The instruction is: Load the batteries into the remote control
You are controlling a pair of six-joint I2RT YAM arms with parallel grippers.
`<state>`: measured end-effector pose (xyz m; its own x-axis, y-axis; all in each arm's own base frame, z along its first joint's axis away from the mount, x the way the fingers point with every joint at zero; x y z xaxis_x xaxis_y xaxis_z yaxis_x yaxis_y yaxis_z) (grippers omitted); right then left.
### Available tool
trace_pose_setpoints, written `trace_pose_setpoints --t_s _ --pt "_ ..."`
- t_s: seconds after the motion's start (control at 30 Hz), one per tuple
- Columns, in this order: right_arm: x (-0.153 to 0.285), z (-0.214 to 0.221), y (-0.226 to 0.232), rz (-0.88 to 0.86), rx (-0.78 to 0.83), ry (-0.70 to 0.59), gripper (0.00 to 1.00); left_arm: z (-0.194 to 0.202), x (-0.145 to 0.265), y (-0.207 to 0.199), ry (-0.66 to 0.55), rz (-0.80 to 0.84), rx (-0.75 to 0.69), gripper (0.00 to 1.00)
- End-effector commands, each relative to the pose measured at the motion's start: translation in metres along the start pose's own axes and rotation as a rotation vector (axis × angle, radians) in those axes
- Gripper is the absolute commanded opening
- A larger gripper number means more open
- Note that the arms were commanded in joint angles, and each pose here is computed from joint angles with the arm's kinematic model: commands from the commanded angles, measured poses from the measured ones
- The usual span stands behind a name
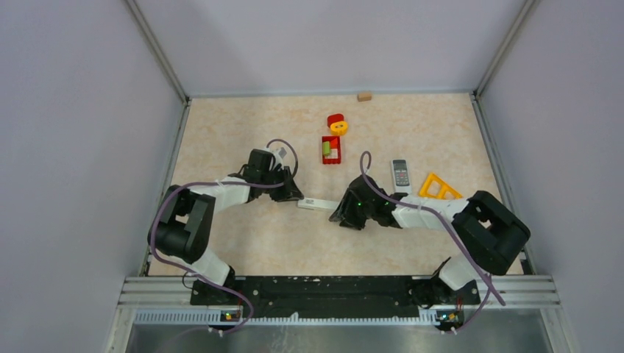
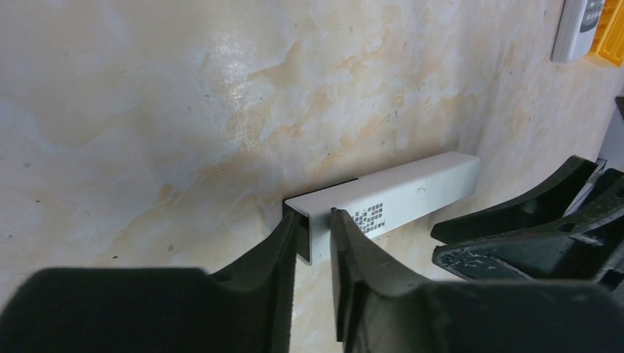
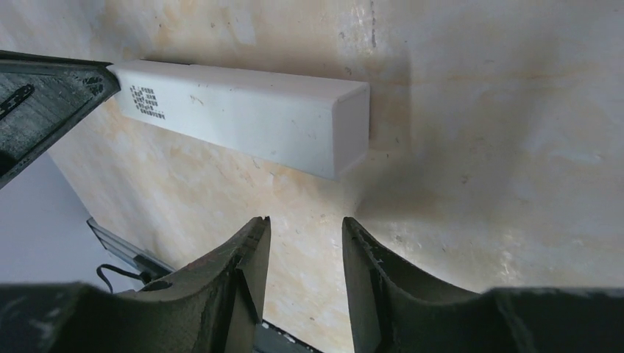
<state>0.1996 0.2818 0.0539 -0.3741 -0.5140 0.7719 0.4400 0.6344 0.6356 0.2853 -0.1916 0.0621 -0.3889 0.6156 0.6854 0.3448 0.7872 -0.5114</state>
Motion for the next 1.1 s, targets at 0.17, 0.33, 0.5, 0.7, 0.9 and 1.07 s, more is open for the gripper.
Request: trace_pose_setpoints --t_s 0.17,0.33,0.5,0.7,0.9,1.07 --pt "0.037 -0.031 0.007 -0.024 0.037 -0.169 0.48 0.006 0.006 0.006 0.004 -0.044 -0.006 0.57" --pt "0.035 -0.039 0.005 -0.018 0.036 -0.179 0.49 -0.002 0.012 -0.001 -0.023 -0.027 -0.007 0.69" --pt "0.03 -0.049 0.005 -0.016 0.036 -0.195 0.48 0.001 0.012 -0.004 -0.01 -0.002 0.004 0.66" --pt "0.024 -0.056 0.014 -0.04 0.049 -0.203 0.44 0.006 0.011 -0.007 0.008 0.03 0.023 0.54" --pt "0.015 -0.054 0.019 -0.048 0.06 -0.179 0.33 0.009 0.011 -0.008 0.017 0.044 0.031 0.43" --pt "0.009 -0.053 0.016 -0.037 0.06 -0.167 0.19 0.011 0.011 -0.008 0.022 0.046 0.037 0.32"
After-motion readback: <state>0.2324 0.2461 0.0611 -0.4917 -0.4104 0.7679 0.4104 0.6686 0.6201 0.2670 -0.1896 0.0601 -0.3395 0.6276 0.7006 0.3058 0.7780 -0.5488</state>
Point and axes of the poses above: each gripper's point midway between its finger pads, its own x axis back along the fingers, its own y axis along the line the jaws close on, z = x × y, the point moved 3 cm from there along x, back along the fingers, and after that the axes turned 15 degrees about -x, right-handed, at the moved point
